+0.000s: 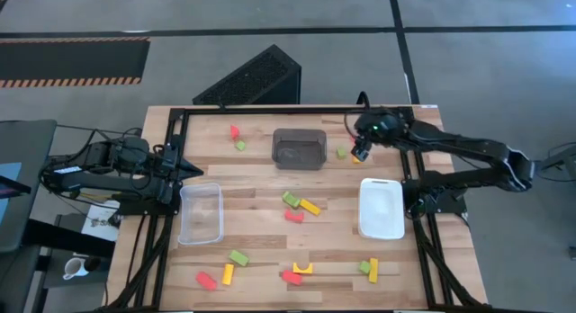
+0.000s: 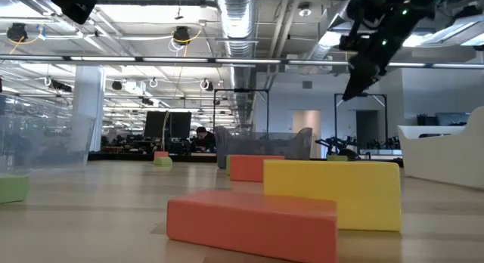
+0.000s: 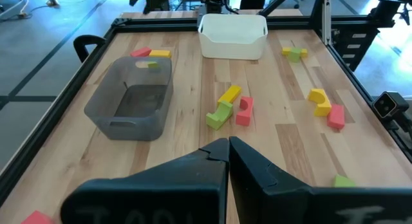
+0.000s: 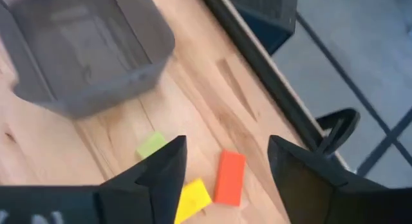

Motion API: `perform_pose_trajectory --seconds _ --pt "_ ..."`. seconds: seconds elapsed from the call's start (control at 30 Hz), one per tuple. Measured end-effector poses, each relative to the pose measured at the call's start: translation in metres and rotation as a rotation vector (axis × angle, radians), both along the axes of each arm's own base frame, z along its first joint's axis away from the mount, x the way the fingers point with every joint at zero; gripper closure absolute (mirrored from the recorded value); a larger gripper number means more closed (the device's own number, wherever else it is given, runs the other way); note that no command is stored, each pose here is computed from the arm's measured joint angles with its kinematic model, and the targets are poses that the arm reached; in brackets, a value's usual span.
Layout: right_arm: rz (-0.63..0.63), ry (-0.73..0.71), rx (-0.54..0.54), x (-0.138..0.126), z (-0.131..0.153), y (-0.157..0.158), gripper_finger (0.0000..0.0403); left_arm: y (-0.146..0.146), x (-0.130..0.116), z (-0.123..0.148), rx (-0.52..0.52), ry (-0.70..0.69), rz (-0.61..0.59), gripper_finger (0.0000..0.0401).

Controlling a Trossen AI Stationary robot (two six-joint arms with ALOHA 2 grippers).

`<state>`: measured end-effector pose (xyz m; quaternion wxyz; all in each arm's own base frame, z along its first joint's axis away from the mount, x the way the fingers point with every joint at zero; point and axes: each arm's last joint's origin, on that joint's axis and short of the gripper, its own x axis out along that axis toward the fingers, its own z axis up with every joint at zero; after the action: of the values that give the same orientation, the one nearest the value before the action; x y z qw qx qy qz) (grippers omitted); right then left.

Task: Sort & place blocks by color
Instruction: Put the green block into the black bin

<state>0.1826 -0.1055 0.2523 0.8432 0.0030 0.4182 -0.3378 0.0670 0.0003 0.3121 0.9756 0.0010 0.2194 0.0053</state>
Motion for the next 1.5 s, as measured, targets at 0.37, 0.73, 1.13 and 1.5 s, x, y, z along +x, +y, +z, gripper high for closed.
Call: perform_pose_trajectory --seconds 0.37,0.73,1.13,1.5 --pt "0.035 0.036 0.249 0.023 -0.037 -0.01 0.0126 0.0 0.0 0.0 0.0 0.0 0.0 0.0401" --pt "-0.098 0.096 0.326 0.032 -0.071 -0.033 0.0126 0.0 0.0 0.0 0.0 0.0 0.0 0.0401" --pt "-0.16 0.072 0.353 0.042 -0.09 -0.043 0.0126 0.0 0.0 0.0 0.0 0.0 0.0 0.0401" --pt "-0.216 0.001 0.394 0.05 -0.089 -0.032 0.0126 0.0 0.0 0.0 0.0 0.006 0.0 0.0401"
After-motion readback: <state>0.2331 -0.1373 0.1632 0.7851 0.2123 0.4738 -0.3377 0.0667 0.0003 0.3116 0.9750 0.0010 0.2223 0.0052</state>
